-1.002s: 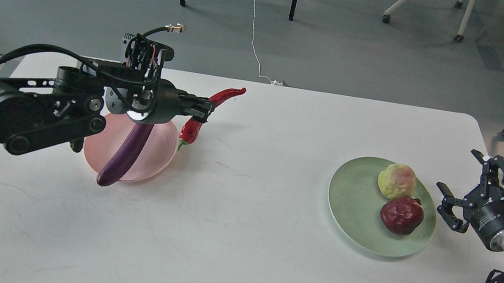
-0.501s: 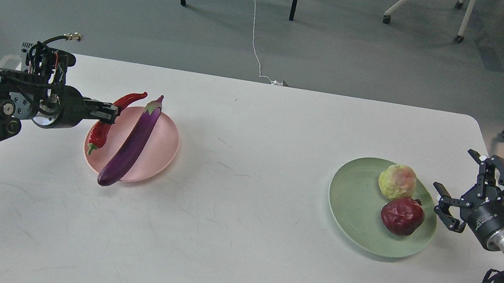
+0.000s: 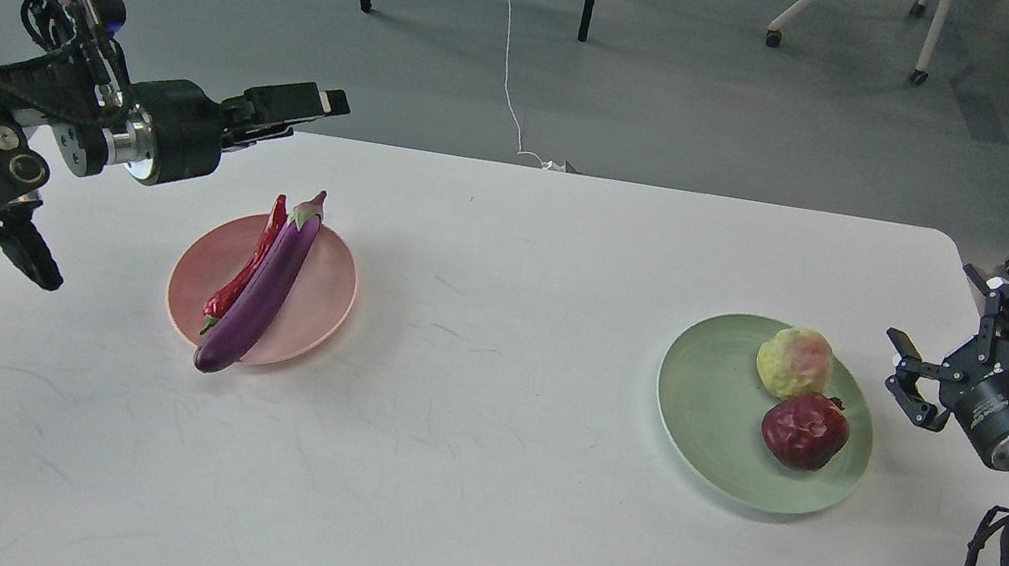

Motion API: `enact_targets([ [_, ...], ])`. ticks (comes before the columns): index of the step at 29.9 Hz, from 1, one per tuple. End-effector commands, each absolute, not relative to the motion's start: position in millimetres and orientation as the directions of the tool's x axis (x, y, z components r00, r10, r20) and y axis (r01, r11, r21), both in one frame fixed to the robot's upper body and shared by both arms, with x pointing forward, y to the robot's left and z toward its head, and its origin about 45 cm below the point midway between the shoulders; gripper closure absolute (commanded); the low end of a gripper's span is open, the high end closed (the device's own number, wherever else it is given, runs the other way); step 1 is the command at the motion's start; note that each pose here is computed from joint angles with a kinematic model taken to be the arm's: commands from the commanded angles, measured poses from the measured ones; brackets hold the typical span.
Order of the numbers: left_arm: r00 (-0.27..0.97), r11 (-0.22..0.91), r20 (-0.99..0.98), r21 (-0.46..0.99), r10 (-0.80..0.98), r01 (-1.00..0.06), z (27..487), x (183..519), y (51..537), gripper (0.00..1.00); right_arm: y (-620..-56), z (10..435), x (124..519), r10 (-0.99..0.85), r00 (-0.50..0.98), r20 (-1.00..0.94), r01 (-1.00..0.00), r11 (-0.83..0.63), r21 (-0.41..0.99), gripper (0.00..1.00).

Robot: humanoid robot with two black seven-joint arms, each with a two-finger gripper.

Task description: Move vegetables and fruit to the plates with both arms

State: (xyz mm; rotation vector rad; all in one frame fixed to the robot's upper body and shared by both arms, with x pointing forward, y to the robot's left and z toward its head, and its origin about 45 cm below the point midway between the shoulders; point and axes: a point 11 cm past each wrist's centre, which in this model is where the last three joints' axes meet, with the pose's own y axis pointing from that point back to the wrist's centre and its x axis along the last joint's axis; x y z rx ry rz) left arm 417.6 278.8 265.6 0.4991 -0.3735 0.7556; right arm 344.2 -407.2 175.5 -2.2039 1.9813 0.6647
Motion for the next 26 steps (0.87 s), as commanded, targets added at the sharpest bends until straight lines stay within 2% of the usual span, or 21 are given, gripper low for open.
enact_targets([
  [1,0.66,0.653,0.177,0.103,0.73,-0.75,274,410,255,0.01,-397,189,356,-0.917,0.083,-0.389,-0.971,-0.162,0.174,0.03],
  [7,0.537,0.539,-0.136,-0.02,0.833,-0.842,241,399,249,0.01,-367,197,356,-0.918,0.086,-0.387,-0.968,-0.169,0.186,0.03],
  [13,0.372,0.385,-0.362,-0.04,0.854,-0.922,199,379,251,0.01,-358,193,348,-0.919,0.097,-0.382,-0.96,-0.188,0.209,0.03],
  [17,0.311,0.346,-0.424,0.005,0.85,-0.938,172,362,253,0.01,-352,180,335,-0.93,0.141,-0.34,-0.938,-0.235,0.253,0.02],
  [26,0.295,0.338,-0.439,0.021,0.848,-0.941,165,357,255,0.01,-351,199,349,-0.923,0.154,-0.353,-0.957,-0.227,0.178,0.01],
])
